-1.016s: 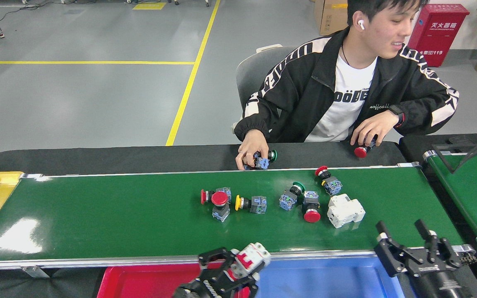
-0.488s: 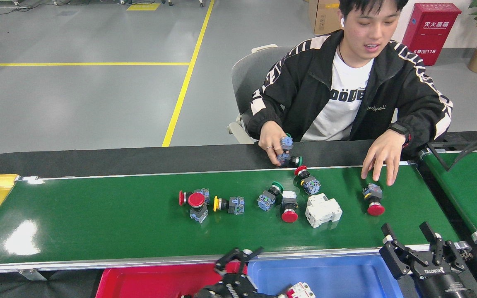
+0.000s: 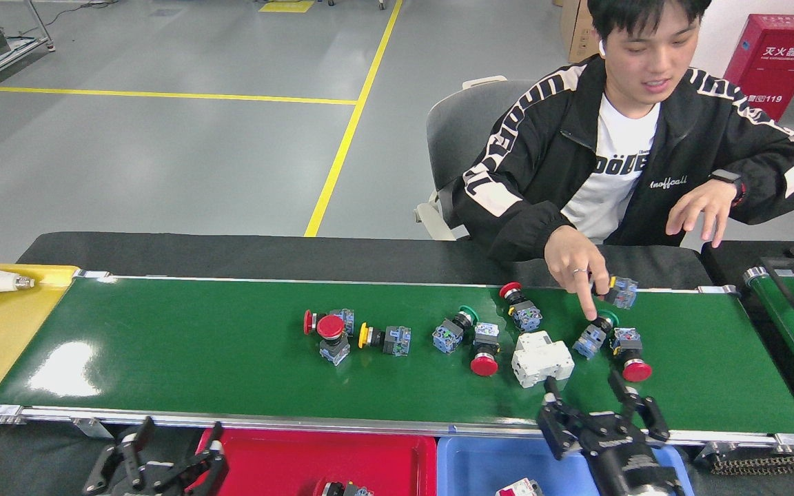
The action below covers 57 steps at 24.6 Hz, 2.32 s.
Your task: Pick switch part from conveyor to tray
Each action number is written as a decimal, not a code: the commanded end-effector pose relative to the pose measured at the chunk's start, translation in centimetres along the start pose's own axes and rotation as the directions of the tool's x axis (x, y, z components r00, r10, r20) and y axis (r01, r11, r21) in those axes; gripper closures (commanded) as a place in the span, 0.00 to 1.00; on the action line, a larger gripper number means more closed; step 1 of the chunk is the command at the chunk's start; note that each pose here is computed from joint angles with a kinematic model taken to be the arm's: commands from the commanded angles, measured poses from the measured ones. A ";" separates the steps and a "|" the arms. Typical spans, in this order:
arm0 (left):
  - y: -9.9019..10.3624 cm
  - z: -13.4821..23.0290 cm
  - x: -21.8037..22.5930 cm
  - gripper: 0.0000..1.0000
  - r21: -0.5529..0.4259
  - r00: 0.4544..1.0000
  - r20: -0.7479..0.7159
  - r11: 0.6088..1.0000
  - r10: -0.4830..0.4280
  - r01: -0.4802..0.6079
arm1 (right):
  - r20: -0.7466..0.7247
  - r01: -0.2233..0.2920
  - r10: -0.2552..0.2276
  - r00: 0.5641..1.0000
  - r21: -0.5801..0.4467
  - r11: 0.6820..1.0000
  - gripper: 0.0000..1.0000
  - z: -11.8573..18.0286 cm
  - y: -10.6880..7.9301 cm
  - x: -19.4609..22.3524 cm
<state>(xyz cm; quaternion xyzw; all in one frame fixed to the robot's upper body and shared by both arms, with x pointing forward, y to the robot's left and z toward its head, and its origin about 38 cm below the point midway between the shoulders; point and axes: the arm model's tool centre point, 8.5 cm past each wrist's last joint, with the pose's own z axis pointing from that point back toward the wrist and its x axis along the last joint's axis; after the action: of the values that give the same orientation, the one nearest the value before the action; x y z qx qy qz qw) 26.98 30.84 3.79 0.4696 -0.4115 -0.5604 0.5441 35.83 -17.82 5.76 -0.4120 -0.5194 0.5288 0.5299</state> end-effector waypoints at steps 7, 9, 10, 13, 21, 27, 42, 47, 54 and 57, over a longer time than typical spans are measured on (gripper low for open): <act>3.7 -2.9 2.8 0.00 0.091 1.000 0.028 0.996 0.013 -0.016 | -0.039 -0.047 0.048 0.998 0.027 0.999 0.03 -3.0 0.5 2.5; 5.0 -5.3 4.3 0.00 0.114 0.998 0.059 0.993 0.008 -0.015 | -0.019 -0.051 0.052 0.998 0.051 0.997 0.03 -4.0 1.1 3.7; 4.5 -6.5 5.1 0.00 0.092 0.998 0.064 0.996 0.005 -0.010 | -0.020 -0.050 0.052 0.998 0.064 0.997 0.03 -4.6 1.4 4.1; 4.2 -10.3 7.1 0.00 0.057 0.995 0.095 0.998 -0.002 -0.004 | -0.015 -0.040 0.041 0.999 0.063 0.997 0.12 -6.0 1.0 5.2; 4.0 -13.7 7.2 0.00 0.026 0.994 0.110 1.000 -0.002 -0.001 | 0.147 -0.058 0.058 0.987 -0.004 0.998 0.79 -5.5 -1.2 6.9; 5.1 -17.5 6.8 0.09 0.001 0.992 0.122 1.000 -0.020 0.020 | 0.326 -0.061 0.077 0.942 -0.059 0.996 0.75 3.0 -2.5 2.1; 5.0 -14.1 4.1 0.97 0.068 0.984 0.173 0.998 -0.030 0.018 | 0.447 0.022 -0.043 0.894 0.053 0.998 0.02 14.7 1.6 -9.5; 3.8 -4.5 7.3 0.96 0.133 0.944 0.314 0.989 -0.099 0.059 | 0.364 0.041 -0.027 0.931 -0.032 0.999 0.02 13.1 -0.4 -11.1; 1.3 0.5 16.5 0.00 0.126 0.779 0.595 0.980 -0.199 0.154 | 0.007 0.091 -0.091 0.996 -0.138 0.986 0.03 7.8 -3.5 -13.1; 1.7 0.3 16.9 0.00 0.133 0.775 0.601 0.980 -0.198 0.147 | -0.130 0.080 -0.100 0.986 -0.155 0.985 0.03 5.7 -3.9 -12.0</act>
<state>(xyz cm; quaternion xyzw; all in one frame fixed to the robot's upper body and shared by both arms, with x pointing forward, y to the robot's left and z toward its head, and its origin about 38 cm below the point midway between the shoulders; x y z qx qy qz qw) 27.24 14.17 3.40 0.3154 -0.5344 -0.7165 0.3187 31.34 -30.57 8.55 -0.4375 -0.5580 0.4644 0.5307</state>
